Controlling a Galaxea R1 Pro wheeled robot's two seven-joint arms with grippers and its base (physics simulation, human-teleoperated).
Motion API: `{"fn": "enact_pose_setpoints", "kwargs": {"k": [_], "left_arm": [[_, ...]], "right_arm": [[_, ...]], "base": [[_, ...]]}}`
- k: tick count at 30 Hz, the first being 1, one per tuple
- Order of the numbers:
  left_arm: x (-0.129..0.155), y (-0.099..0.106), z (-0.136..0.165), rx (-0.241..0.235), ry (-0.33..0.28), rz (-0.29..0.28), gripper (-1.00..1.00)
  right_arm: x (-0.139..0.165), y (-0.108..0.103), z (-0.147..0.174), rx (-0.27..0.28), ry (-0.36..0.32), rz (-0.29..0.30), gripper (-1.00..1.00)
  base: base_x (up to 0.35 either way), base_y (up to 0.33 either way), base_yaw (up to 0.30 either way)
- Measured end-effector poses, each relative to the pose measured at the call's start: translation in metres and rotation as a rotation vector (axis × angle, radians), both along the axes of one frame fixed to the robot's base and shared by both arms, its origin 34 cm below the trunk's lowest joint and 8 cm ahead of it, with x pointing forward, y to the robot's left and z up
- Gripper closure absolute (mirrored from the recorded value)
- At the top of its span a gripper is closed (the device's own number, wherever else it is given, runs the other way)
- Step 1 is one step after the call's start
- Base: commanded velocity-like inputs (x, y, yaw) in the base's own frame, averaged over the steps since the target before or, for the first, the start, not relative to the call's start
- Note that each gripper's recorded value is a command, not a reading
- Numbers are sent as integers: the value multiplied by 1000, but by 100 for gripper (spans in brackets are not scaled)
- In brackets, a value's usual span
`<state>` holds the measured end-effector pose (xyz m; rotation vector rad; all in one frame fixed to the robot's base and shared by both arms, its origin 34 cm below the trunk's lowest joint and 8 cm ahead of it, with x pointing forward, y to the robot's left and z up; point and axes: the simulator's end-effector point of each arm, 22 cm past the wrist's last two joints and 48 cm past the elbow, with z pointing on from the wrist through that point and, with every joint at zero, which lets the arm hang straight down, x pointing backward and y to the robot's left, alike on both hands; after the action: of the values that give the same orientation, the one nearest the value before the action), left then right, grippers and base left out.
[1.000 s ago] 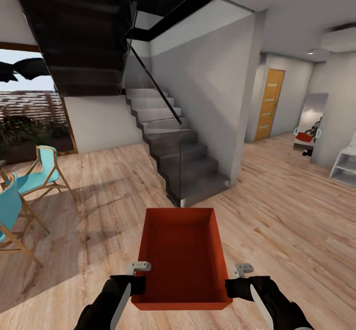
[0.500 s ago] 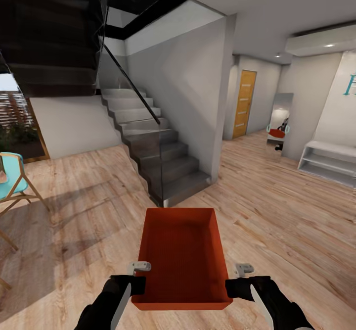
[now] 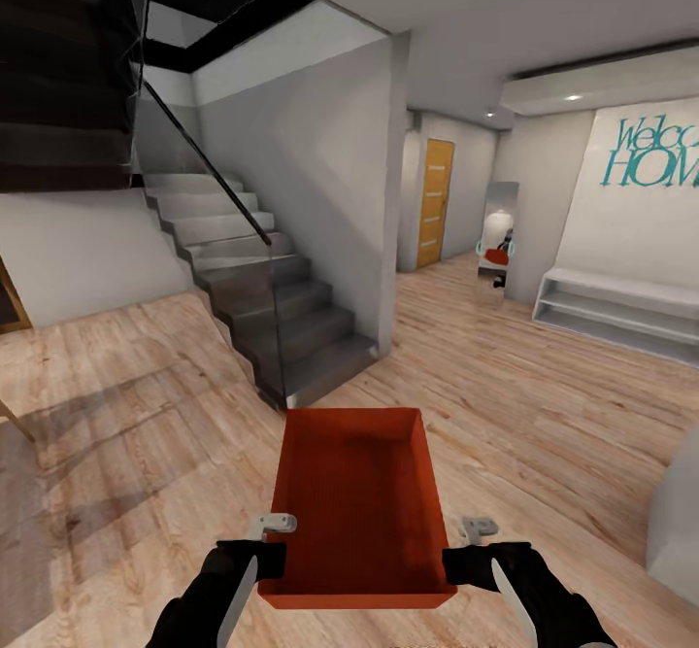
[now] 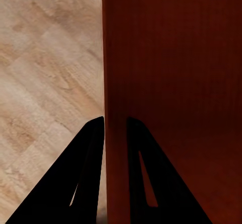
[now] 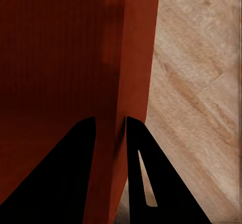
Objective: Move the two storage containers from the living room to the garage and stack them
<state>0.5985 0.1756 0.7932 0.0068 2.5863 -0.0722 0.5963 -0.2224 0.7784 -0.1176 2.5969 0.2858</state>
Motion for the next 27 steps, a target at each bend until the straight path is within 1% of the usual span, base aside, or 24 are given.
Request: {"fn": "enact_pose_setpoints", "kwargs": {"k": [9,15,21,27], "left_arm": [[0,0,0,0,0,0,100],[0,0,1,0,-1,0,100],[0,0,1,0,-2,0,100],[2,1,4,-1,-10,1,100]], "right_arm": [[0,0,0,0,-1,0,100],[0,0,1,0,-1,0,100],[0,0,1,0,-2,0,100],[2,1,5,-1,-10,1,100]], "base": [[21,0,-278],[285,0,-262],[293,0,-47],[36,0,-37]]}}
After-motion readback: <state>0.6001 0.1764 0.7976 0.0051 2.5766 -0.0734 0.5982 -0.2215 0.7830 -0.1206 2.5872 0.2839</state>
